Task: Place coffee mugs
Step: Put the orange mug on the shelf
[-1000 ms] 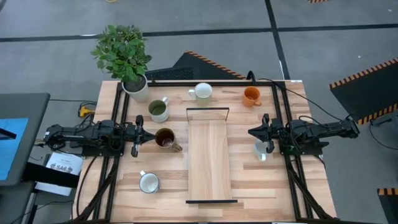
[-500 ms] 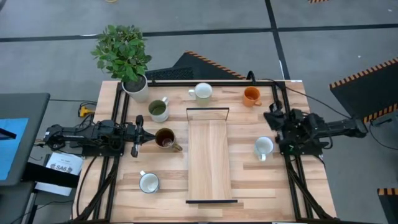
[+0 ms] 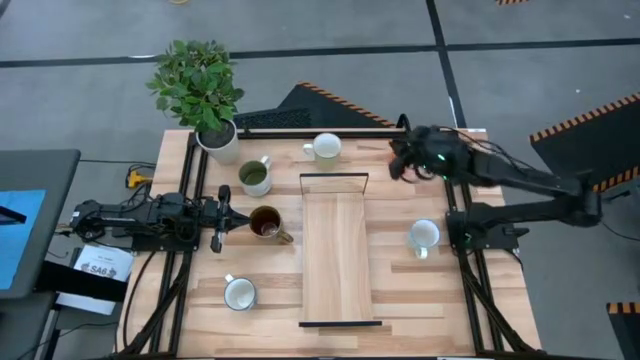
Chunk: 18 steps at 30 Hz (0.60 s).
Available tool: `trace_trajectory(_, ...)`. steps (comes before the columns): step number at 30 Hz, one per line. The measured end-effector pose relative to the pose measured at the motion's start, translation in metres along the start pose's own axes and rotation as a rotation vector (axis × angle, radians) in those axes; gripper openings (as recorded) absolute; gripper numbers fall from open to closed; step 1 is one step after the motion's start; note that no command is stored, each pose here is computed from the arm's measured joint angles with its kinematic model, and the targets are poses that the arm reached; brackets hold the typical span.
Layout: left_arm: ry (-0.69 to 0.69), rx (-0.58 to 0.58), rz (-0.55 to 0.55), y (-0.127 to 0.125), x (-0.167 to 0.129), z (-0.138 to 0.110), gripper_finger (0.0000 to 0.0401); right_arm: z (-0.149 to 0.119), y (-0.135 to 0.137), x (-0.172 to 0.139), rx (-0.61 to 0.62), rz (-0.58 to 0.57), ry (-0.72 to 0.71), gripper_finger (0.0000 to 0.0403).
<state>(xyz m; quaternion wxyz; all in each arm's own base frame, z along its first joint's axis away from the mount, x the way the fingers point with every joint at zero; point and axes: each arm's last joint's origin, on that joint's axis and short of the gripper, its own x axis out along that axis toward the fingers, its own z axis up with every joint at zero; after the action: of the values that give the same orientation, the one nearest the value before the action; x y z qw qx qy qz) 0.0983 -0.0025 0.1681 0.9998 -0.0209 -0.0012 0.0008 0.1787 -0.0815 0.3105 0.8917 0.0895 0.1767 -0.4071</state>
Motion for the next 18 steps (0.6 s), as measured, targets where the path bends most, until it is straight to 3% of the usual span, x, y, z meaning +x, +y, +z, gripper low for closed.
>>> trace_trajectory(3,0.000,0.000,0.000,0.000,0.000,0.000,0.0000,-0.003,-0.015,0.022,0.015,-0.080,0.186,0.0121)
trace_trajectory(7,0.000,0.000,-0.001,0.000,0.000,0.000,0.0000,-0.018,-0.031,0.045,0.038,-0.052,0.406,0.0173)
trace_trajectory(13,0.000,0.000,-0.001,0.000,0.000,0.000,0.0000,-0.031,-0.046,0.074,0.020,-0.099,0.518,0.0233)
trace_trajectory(18,0.000,0.000,-0.001,0.000,0.000,0.000,0.0000,-0.044,-0.052,0.092,-0.001,-0.124,0.617,0.0241)
